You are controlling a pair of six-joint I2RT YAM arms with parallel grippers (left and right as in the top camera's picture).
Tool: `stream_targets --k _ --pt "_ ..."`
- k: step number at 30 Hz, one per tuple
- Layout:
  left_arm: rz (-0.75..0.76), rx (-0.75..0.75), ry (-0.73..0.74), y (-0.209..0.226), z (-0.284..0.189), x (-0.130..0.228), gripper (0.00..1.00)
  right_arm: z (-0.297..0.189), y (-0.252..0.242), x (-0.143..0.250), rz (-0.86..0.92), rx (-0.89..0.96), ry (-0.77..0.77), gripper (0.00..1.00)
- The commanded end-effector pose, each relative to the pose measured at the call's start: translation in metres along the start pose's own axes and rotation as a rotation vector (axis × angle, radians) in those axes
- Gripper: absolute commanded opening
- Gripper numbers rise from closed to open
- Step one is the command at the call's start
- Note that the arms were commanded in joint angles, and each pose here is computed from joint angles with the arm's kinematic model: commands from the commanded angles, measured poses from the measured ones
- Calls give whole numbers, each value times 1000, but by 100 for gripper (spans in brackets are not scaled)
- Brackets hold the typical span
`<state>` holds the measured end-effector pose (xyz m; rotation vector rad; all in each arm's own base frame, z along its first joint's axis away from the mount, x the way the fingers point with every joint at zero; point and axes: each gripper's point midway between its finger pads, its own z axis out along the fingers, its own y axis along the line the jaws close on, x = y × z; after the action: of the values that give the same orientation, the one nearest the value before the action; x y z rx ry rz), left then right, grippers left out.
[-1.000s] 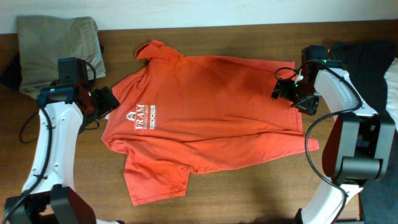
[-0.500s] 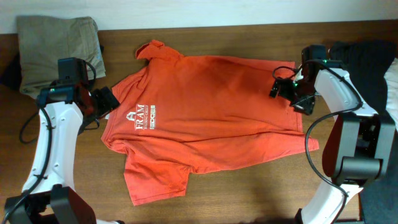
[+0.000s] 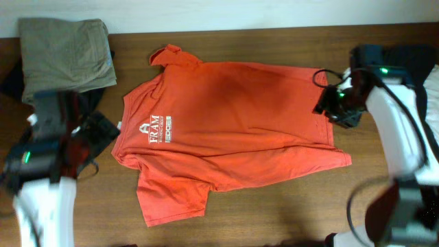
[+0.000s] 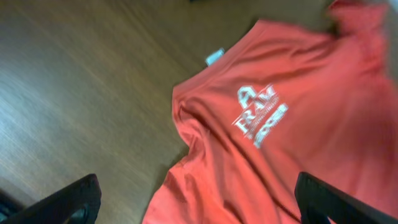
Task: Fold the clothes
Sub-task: 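Grasp the shirt's bottom hem corners with the left and right grippers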
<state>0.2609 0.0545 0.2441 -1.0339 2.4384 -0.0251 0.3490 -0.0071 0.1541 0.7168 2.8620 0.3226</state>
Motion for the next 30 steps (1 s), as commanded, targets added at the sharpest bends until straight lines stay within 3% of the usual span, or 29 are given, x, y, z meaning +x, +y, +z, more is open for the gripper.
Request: stream_targets --k 1,5,7,8,9,12,14,16,25,30 --pt "-26 4 -62 14 -26 4 99 -25 -10 23 -16 82 -24 54" --pt "-18 -25 3 25 -31 23 99 -7 -11 74 -32 126 81 52" --pt "27 -85 111 39 -26 47 97 4 -20 90 -18 162 82 53" --pt "95 -134 189 51 -18 65 94 10 -36 90 17 209 53 66" --pt "106 -164 242 59 -13 78 94 13 -42 88 34 214 49 99" --pt "150 -133 441 63 17 126 90 20 -60 81 107 223 50 99" --pt "164 -37 579 58 50 166 73 24 -70 78 143 225 49 99" --pt "139 -3 660 56 64 188 69 25 -71 77 148 225 46 99" --pt "96 -106 779 60 105 198 84 26 -66 62 142 201 -13 99" --pt "45 -274 841 78 123 204 84 26 -67 55 138 210 -45 99"
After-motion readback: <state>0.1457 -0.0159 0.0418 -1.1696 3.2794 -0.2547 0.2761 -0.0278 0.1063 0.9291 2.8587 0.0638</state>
